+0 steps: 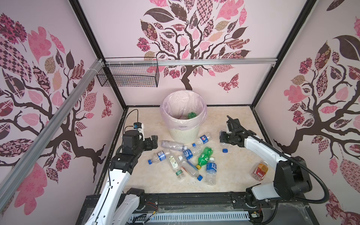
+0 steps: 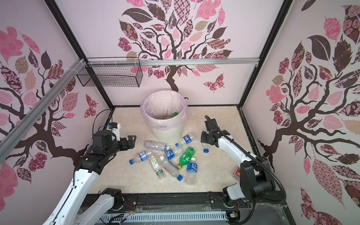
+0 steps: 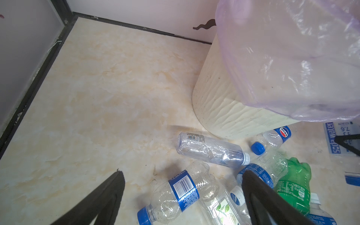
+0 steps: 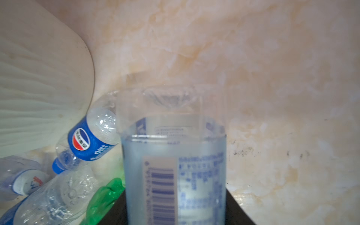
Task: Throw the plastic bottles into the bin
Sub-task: 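Lift the soda water bottle with the right gripper over the bin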
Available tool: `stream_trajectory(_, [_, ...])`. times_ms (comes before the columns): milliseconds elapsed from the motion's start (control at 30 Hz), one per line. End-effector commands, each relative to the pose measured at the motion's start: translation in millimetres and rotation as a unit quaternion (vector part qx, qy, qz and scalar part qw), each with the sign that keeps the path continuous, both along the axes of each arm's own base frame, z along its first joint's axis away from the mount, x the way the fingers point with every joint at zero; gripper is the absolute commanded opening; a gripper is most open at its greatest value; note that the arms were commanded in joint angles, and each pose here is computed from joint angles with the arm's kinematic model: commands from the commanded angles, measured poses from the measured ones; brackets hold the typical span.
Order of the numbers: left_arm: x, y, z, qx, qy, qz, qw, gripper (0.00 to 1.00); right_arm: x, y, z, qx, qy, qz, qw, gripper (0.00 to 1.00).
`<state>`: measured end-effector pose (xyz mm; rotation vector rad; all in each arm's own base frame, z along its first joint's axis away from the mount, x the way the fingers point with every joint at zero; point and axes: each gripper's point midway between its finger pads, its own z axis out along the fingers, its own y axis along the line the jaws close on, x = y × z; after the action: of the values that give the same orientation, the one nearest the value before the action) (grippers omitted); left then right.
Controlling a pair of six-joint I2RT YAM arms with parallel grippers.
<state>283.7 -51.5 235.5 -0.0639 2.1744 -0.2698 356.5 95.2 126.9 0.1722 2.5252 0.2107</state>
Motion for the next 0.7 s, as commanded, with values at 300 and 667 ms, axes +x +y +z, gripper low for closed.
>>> stream_trajectory(300, [2, -3, -1, -0.005, -0.001, -0.007, 1.000, 0.98, -11, 2, 162, 0.053, -0.246, 0.037, 0.967, 0.45])
stream_trajectory(667, [-1, -3, 2, -0.006, -0.004, -0.008, 1.000, 0.98, -56, 25, 248, 0.132, -0.391, 0.126, 0.902, 0.47])
